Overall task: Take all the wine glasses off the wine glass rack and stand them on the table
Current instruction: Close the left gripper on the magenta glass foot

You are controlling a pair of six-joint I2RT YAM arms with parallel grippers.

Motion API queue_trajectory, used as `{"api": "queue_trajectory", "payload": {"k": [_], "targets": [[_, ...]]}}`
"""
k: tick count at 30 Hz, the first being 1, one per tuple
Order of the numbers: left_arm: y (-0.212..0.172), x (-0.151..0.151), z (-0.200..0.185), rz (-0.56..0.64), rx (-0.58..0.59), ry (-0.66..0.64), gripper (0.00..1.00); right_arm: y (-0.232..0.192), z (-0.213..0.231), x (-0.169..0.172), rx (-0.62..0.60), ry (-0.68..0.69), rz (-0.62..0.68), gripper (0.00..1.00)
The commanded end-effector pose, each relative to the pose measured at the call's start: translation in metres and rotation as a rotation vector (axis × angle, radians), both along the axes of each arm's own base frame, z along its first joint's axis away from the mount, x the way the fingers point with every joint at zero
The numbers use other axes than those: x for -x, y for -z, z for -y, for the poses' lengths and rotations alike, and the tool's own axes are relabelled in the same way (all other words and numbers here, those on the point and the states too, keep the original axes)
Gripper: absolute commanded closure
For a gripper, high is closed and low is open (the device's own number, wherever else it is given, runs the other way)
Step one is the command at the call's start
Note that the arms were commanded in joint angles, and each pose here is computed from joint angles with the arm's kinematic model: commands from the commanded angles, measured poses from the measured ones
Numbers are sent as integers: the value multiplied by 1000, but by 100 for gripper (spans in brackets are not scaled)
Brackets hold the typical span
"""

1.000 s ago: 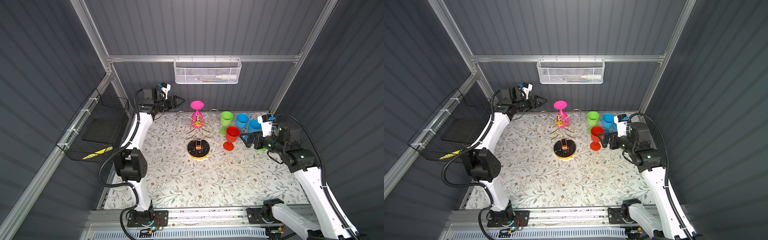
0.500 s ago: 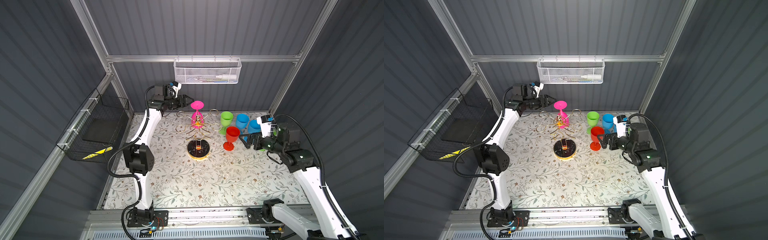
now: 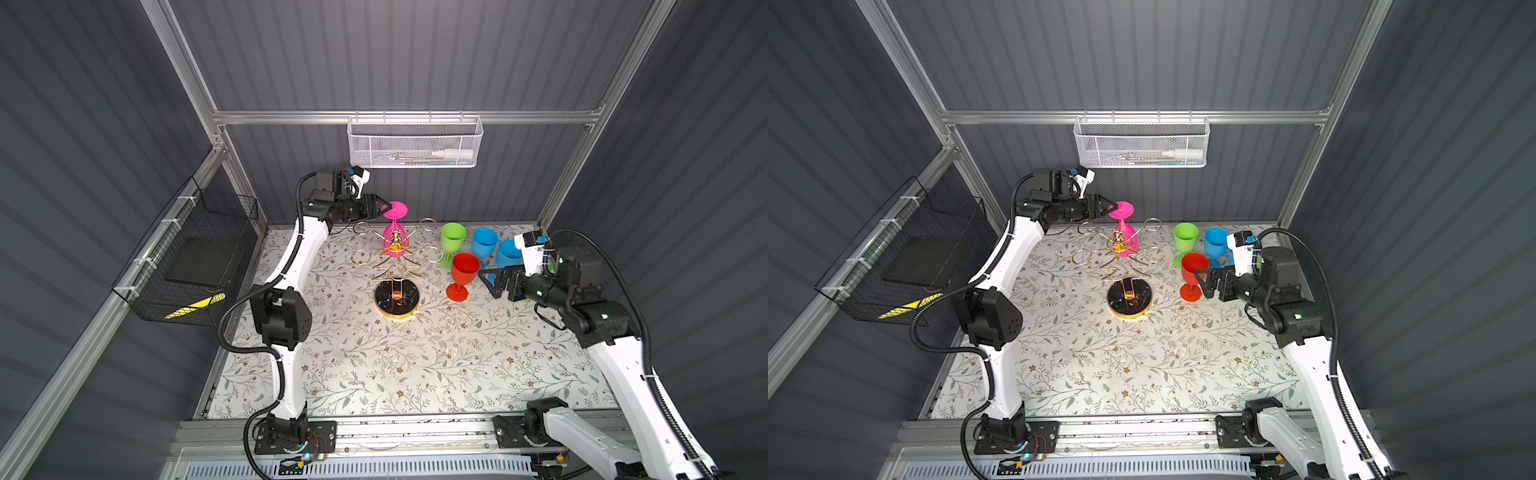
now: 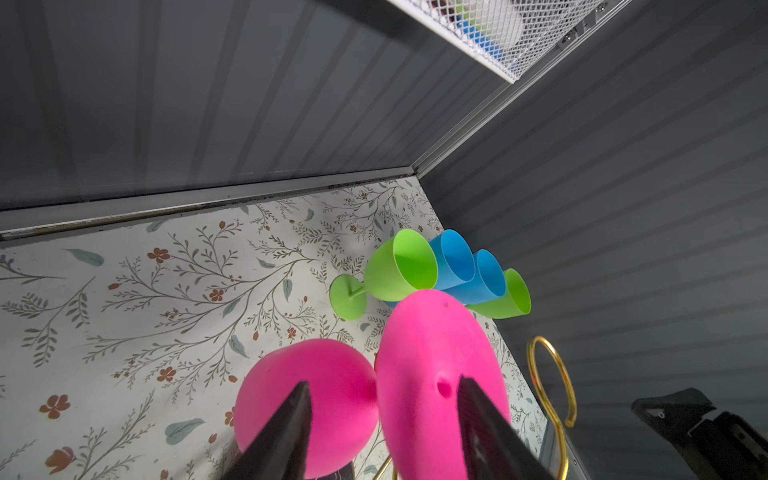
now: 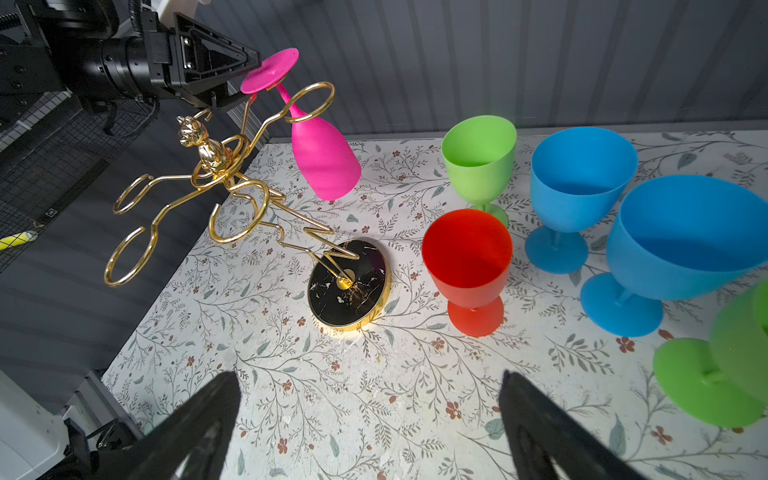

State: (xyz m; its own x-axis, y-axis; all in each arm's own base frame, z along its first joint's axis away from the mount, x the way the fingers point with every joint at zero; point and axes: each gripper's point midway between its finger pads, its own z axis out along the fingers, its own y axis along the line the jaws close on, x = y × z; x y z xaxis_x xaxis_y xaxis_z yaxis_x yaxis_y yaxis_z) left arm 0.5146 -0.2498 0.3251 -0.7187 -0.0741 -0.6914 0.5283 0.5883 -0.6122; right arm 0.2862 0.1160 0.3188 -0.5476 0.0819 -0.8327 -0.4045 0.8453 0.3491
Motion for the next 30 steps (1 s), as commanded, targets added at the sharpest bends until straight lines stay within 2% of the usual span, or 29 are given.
{"api": "queue_trajectory", "payload": {"k": [1, 10, 20, 26, 30], "targets": [[-4, 1, 3, 13, -11, 10, 46, -4, -2, 4, -16, -11, 15, 1], [-7, 2, 6, 6, 16, 27, 60, -4, -1, 4, -13, -7, 16, 1], [-2, 1, 14, -18, 33, 44, 58, -5, -1, 5, -7, -5, 21, 1], [-7, 1, 15, -11, 42, 41, 68, -4, 1, 5, -1, 1, 22, 1], [-14, 3, 15, -2, 51, 42, 87, -4, 0, 4, -1, 0, 22, 1]]}}
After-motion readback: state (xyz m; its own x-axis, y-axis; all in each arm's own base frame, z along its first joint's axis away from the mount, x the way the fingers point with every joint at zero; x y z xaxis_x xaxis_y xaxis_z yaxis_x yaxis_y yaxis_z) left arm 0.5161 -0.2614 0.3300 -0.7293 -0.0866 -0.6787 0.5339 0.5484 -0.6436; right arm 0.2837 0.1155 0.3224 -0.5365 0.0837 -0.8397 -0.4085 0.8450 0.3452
